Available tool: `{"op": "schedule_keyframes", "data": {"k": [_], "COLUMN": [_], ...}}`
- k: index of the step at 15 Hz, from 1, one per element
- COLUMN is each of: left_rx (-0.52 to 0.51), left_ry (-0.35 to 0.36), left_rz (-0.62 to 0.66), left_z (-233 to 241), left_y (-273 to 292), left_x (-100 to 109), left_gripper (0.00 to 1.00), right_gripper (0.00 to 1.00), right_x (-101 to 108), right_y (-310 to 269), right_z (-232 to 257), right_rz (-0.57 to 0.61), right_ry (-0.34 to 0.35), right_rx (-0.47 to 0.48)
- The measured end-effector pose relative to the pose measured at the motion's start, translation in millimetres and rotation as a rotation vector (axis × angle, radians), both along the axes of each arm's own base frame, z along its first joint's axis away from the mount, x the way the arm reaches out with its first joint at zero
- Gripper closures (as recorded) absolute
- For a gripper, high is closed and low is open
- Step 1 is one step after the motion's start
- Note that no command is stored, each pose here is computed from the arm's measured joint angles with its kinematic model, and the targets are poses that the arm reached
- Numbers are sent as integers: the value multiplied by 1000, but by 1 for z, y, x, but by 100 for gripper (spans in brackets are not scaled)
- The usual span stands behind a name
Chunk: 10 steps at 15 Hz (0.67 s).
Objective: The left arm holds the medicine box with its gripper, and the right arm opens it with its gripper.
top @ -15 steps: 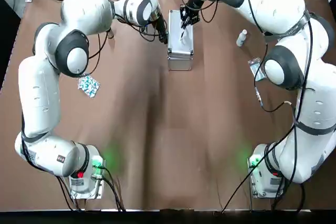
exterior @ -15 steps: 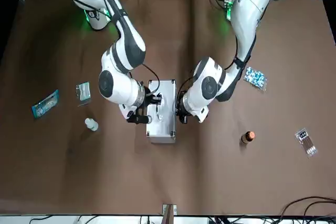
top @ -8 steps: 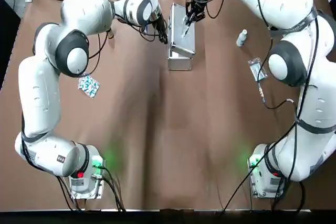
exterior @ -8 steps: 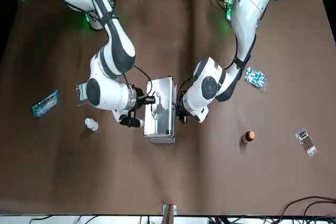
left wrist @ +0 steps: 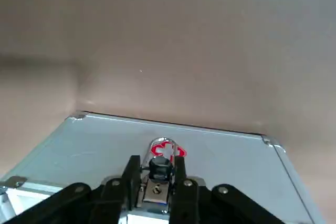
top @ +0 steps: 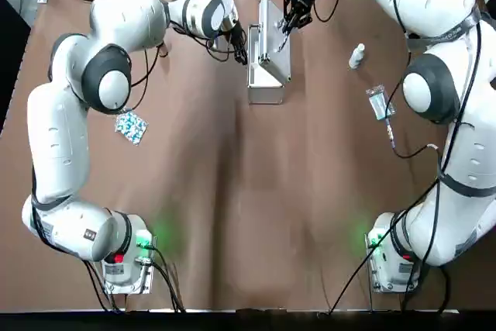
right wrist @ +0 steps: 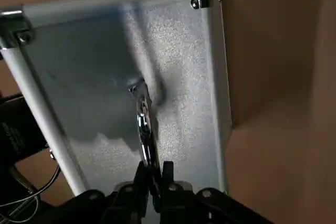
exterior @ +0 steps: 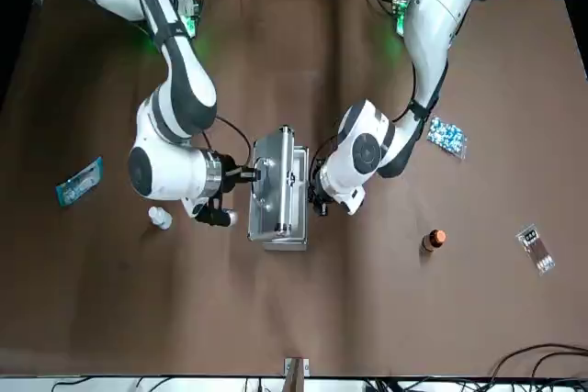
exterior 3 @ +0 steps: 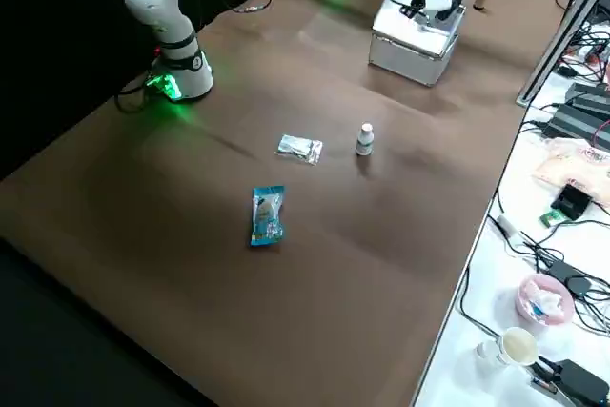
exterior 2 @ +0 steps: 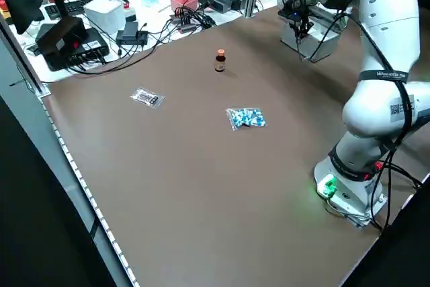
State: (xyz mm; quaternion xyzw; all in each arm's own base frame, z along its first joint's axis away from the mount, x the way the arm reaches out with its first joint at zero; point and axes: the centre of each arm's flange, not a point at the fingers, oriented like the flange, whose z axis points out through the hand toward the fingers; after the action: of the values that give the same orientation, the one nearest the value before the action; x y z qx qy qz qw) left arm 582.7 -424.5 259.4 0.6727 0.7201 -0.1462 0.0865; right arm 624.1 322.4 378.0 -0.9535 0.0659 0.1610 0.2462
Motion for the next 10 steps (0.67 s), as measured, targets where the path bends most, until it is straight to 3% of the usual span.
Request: {"op": "schedule_keyframes", "data": {"k": [10], "left_rx": [0], "left_ry": [0], "left_rz": [0], "left_z": [0], "left_y": [0], "left_x": [0], "left_gripper": [70], "right_gripper": [87], "right_x": [7], "right_y": [-37], "right_z": [-3], "right_rz": [26], "right_ry": [35], "right_rx": [12]}}
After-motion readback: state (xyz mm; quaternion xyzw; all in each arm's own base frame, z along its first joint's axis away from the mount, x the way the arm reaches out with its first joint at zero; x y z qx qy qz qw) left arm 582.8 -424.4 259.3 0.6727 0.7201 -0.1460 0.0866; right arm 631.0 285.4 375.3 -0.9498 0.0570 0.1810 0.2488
